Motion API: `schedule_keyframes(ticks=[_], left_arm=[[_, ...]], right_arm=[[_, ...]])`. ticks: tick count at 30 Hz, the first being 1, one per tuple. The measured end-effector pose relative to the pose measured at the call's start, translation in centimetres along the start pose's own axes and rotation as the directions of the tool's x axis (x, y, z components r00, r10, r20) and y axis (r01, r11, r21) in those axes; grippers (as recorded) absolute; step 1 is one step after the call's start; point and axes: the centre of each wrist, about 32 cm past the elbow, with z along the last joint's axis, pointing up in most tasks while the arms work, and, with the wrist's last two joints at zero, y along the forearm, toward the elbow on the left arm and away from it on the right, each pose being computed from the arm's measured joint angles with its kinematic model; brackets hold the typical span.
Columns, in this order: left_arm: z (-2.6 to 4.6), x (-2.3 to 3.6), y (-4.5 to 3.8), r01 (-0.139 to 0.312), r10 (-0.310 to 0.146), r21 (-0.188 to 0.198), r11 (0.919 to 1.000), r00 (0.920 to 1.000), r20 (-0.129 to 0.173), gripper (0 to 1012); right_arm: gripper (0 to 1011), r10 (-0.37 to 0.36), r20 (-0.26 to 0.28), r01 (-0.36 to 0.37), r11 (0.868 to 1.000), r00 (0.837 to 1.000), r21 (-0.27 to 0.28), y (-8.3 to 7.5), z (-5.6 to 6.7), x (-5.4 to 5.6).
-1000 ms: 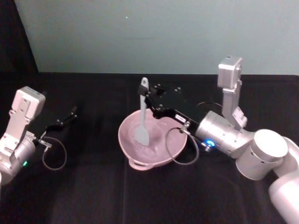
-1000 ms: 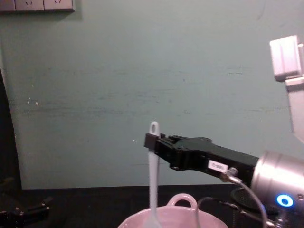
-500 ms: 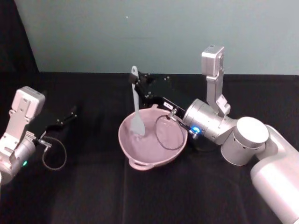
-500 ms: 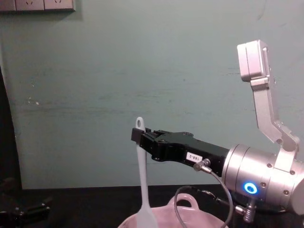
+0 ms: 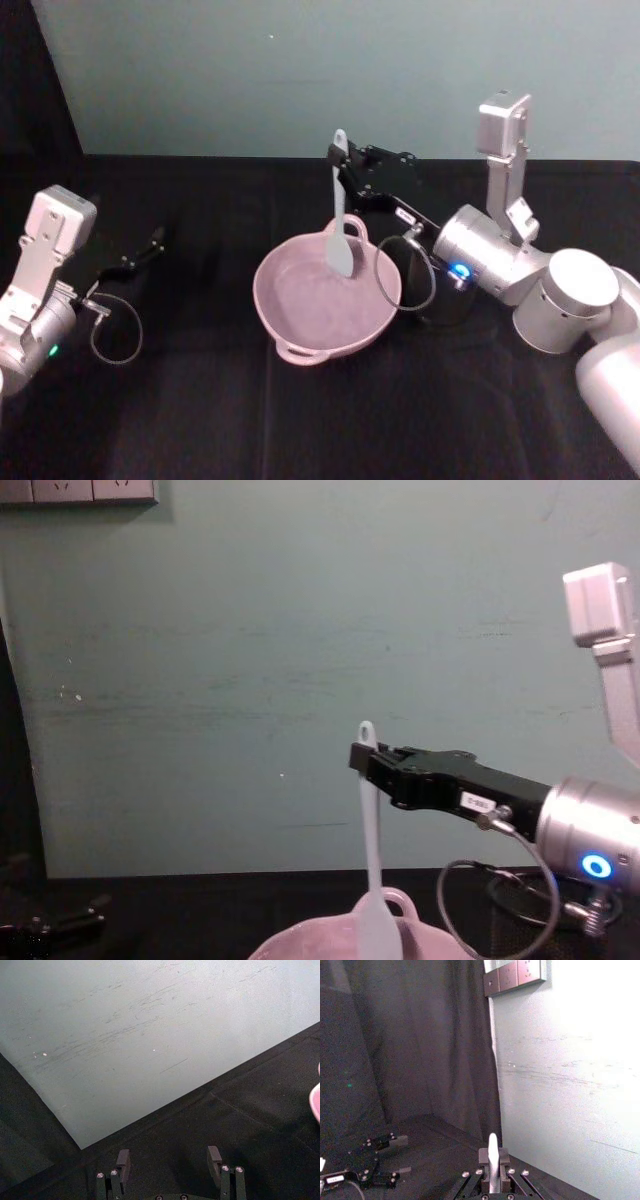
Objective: Use the one hand to pick up the spoon and stir the clear water in the bowl.
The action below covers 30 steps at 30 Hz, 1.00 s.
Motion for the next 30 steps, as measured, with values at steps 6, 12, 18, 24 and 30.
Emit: schedule_keyframes(ticks=[6, 12, 18, 24, 30], left_arm=[[0.00, 0.00, 0.00, 0.000, 0.000, 0.000, 1.0000, 1.0000, 0.000, 1011], [0.00, 0.00, 0.00, 0.000, 0.000, 0.000, 1.0000, 1.0000, 0.000, 1011], [0.00, 0.00, 0.00, 0.000, 0.000, 0.000, 1.0000, 1.0000, 0.000, 1011], [0.00, 0.00, 0.00, 0.000, 0.000, 0.000, 1.0000, 1.0000, 0.000, 1011], [0.00, 0.00, 0.00, 0.000, 0.000, 0.000, 1.0000, 1.0000, 0.000, 1011]], right_arm=[[118, -0.004, 0.006, 0.004, 1.000, 1.000, -0.003, -1.5, 0.4, -0.2], [118, 0.015, -0.008, -0.015, 1.000, 1.000, -0.018, -2.6, 0.5, -1.1], [118, 0.053, -0.042, -0.054, 0.998, 0.998, -0.017, -2.9, 0.3, -2.4], [118, 0.095, -0.079, -0.095, 0.995, 0.992, -0.004, -1.8, -0.2, -3.4], [118, 0.111, -0.091, -0.111, 0.994, 0.990, 0.009, -0.2, -0.6, -3.6]])
